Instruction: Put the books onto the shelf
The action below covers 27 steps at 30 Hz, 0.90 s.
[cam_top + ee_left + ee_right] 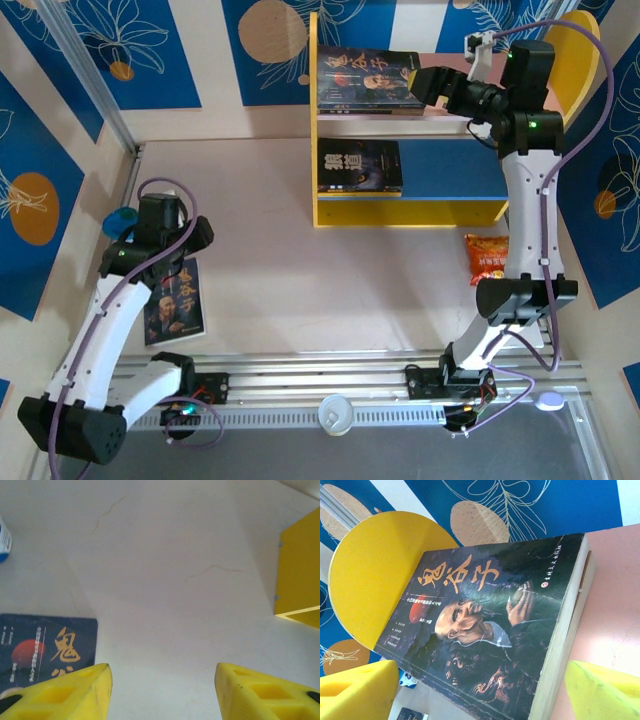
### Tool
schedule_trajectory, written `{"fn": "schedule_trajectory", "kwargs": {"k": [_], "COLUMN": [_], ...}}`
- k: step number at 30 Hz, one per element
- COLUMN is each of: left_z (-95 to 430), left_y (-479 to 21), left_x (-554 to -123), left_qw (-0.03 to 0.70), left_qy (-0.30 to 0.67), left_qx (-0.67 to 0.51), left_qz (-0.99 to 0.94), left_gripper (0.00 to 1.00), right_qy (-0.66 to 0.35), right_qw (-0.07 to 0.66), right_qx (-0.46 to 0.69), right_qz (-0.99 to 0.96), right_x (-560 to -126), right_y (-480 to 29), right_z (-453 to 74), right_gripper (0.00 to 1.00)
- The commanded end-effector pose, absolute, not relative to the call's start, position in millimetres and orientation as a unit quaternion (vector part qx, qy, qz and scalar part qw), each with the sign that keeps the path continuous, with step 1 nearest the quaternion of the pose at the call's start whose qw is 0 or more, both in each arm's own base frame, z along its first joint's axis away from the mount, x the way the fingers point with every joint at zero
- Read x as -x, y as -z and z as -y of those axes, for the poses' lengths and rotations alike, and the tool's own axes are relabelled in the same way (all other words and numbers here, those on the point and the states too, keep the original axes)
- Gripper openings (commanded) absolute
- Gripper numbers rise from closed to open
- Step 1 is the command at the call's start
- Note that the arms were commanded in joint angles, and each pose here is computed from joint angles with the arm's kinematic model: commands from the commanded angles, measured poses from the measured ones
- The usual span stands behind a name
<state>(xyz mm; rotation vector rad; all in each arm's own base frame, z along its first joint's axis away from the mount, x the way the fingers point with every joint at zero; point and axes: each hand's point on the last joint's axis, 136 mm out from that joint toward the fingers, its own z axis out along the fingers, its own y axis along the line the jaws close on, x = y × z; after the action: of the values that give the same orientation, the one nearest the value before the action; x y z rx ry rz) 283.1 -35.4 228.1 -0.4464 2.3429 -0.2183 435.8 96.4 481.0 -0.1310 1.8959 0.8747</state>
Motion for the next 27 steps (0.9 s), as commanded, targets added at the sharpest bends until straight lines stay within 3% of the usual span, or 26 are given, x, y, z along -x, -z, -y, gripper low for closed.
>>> {"fn": "schedule_trajectory", "kwargs": {"k": [1,16,27], "left_z": [31,4,-8], "left_y": [-212,-141,-104], "left_x": [-283,-266,-254], "left_qw": [0.348,0.275,0.237], "left_qy": [0.099,0.073,0.042], "left_qx": [0.205,0.265,0.282], "left_qz": [-0.909,-0.922,-0.929], "left_gripper": [0.56,0.56,0.57], "right_qy": [-0.350,-0.320,-0.326], "right_qw": [0.524,0.542,0.496], "right_qx": [0.069,0.049,0.045], "right_qz": [-0.773,-0.775,-0.803], "right_x": [-420,-376,-358], "right_y": [-496,-478,-414], "right_z": [-93,-82,-104], "right_gripper": [0.86,0.87,0.87]}}
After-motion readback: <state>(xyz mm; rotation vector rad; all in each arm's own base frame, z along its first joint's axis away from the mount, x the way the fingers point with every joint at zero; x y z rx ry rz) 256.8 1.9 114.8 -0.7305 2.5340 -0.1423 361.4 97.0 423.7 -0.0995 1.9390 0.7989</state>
